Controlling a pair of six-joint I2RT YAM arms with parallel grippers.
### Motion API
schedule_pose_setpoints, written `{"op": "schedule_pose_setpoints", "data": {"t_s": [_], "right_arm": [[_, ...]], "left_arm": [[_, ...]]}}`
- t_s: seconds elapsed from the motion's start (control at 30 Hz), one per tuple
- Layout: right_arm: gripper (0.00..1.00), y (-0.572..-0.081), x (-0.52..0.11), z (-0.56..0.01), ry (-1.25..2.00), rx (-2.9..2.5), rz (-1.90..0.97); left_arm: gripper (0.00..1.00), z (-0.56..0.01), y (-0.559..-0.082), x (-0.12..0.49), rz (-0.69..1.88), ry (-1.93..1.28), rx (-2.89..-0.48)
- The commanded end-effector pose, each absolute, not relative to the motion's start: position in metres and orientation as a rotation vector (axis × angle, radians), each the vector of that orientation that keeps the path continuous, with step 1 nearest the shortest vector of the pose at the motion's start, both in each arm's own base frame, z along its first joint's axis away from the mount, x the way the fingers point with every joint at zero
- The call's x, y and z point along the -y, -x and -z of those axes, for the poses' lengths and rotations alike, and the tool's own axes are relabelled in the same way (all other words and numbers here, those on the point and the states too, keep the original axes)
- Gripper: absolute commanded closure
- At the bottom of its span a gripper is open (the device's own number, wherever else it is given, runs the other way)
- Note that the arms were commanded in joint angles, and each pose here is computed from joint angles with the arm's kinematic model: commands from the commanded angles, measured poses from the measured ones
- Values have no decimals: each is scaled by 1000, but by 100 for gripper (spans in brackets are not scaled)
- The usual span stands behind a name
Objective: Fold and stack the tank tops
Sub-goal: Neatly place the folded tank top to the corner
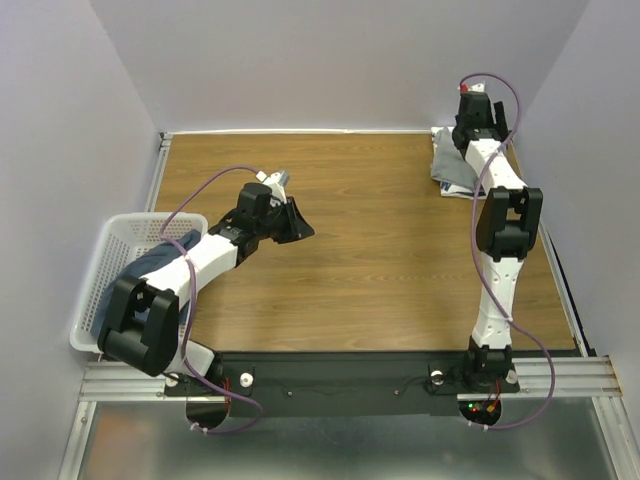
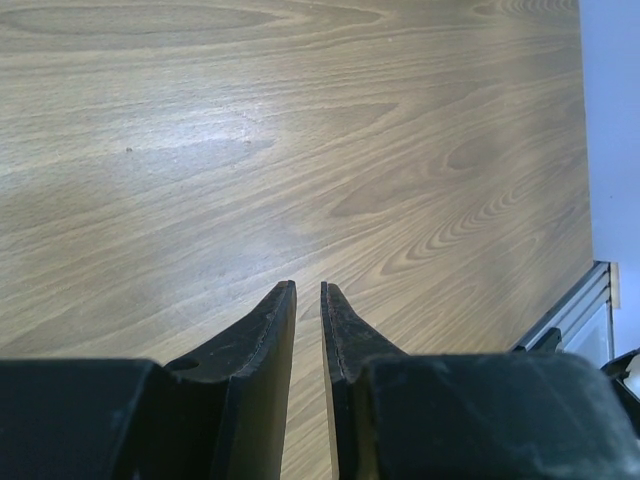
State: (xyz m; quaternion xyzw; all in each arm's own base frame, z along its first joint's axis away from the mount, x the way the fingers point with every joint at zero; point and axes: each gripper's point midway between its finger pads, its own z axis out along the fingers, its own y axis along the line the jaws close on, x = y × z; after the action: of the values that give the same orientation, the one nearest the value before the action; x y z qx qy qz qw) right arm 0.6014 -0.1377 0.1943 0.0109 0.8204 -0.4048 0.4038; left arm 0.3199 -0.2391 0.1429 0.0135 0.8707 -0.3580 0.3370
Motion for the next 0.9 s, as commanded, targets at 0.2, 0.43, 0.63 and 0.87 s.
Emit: {"op": "schedule_pose_setpoints", "data": {"t_s": [0.2,0.43,0.63,0.87], "right_arm": [[0,-607,140,-244,-223,-1924,912],[0,-604,106,-286,-246,-1896,692],[0,-602,53,-294,-268,-1902,486],[0,-571,-24,-279,-305,-1955,214]], "left_arm": [[71,-149,-320,241,957,-67,-2233],[71,-154,-321,241,958,-60,-2218],[71,-163,-322,241,967,-55,-2191],[71,-182,-324,237,948,-47,-2137]]}}
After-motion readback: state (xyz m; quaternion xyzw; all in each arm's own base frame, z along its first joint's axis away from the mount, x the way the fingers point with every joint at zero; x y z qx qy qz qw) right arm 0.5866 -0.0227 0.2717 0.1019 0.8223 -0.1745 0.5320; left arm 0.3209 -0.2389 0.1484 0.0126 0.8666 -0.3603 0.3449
